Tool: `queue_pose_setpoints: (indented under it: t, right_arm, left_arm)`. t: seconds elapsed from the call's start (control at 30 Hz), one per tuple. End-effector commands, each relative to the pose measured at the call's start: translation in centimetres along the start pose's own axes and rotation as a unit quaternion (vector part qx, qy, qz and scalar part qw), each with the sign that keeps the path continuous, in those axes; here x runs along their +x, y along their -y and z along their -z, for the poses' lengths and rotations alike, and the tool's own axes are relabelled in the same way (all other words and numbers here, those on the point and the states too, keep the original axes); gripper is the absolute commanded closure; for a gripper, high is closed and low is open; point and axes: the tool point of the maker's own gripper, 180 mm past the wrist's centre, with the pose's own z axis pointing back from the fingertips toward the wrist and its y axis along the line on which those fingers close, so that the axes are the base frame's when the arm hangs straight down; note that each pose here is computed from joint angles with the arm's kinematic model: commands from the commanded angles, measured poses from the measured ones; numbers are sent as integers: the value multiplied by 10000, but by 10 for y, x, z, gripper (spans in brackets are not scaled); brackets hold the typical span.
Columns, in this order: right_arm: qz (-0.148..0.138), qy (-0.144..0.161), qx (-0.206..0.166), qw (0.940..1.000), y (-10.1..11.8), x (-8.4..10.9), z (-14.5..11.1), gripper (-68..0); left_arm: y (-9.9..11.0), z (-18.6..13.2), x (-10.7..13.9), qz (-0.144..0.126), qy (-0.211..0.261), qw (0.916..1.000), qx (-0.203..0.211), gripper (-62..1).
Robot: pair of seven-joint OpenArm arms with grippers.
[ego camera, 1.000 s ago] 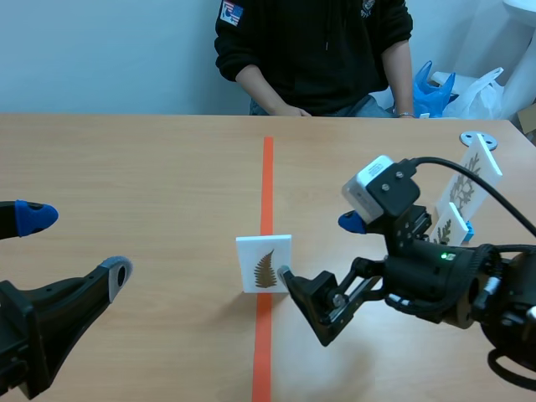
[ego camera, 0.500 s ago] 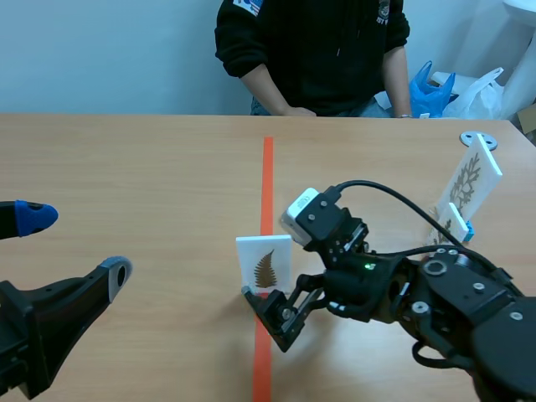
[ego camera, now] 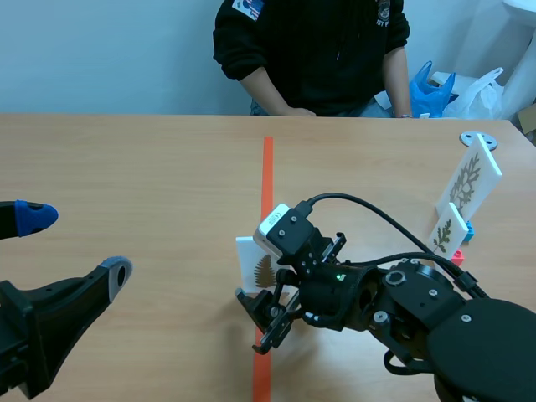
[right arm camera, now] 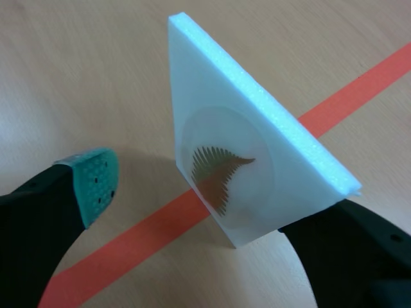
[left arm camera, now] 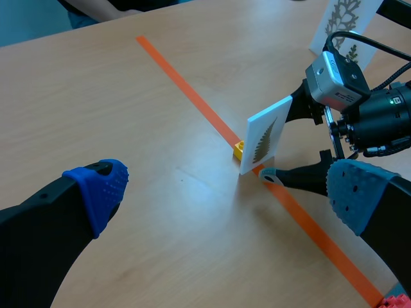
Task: Sort the leaf by its shape. The table is split by an orange tape line. A compound leaf with several leaflets goes to the left side, a simple leaf with one blade goes to the right side. Return to the home posture when a red brick is placed on the table.
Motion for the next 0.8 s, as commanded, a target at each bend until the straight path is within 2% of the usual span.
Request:
queue_pose_setpoints:
  t: [0.0,0.3,0.5,0.63,0.77]
  right_arm:
    - [-95,212,-67,9997,9,13,-2,-351]
    - [-84,239,-61,9997,8,14,-3,-124]
    - [-84,239,-63,9997,8,14,-3,-25]
    - [-107,304,-90,9994,10,19,-3,-13]
    - [-139,510,-215,9984,16,35,-8,-13]
  left_arm:
    - [4,1,10,-6,178,9998,-52,-623]
    - [4,1,10,-6,182,9998,-52,-623]
    - [4,1,10,-6,182,9998,-52,-623]
    - [4,1,10,-6,182,9998,-52,-623]
    - [4,1,10,-6,182,9998,-52,-623]
